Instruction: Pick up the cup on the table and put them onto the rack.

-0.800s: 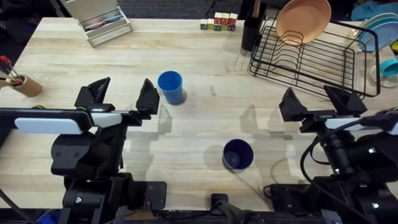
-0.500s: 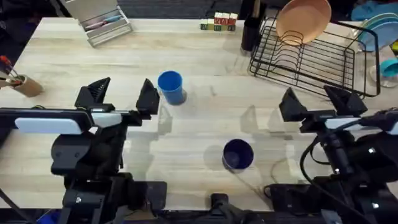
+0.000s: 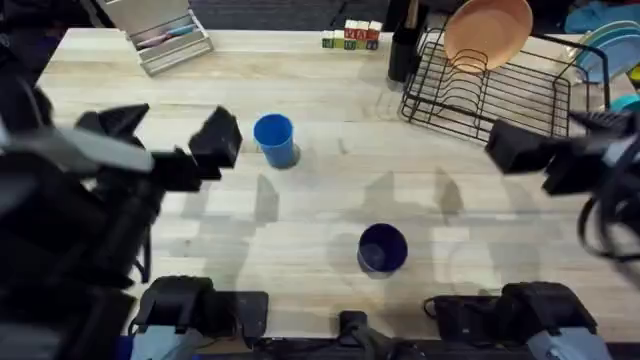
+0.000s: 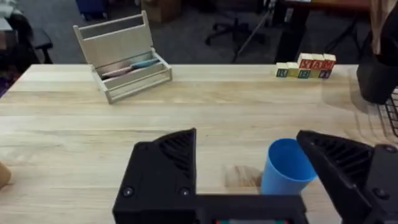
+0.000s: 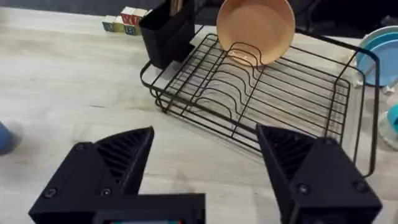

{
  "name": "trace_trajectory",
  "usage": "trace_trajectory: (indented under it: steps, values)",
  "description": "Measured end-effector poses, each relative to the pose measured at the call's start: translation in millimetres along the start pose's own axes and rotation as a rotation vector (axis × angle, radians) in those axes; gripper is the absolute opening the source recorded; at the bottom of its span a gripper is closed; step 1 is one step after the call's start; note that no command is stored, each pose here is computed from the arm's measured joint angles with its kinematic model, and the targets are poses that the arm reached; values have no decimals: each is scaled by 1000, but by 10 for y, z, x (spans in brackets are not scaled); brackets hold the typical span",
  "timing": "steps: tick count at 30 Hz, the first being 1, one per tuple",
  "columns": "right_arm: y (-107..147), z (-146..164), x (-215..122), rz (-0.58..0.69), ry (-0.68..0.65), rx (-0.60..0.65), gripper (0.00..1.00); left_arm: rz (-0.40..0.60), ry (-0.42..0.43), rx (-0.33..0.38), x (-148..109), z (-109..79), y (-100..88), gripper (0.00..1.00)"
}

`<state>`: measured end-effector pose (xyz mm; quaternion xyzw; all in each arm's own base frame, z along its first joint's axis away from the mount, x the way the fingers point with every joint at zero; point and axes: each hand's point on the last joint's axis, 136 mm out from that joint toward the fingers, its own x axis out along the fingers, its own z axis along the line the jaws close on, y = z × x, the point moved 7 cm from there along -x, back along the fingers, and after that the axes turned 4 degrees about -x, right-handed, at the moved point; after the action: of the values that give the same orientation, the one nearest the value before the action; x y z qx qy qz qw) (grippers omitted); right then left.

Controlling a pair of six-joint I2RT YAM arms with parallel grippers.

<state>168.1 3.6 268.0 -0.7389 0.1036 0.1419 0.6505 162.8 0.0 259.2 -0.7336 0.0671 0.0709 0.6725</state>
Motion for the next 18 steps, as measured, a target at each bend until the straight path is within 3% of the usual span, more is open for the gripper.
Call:
trace_trajectory:
  steps: [9,14,18]
  values:
    - [-663,-91,321,254,-38,1,996,215,-18,-1,230,-42,-503,993]
    - [-911,-125,507,359,-57,3,996,379,-32,-3,347,-56,-684,993]
    - [-1032,-88,650,370,-114,10,996,480,-41,-3,469,-62,-759,993]
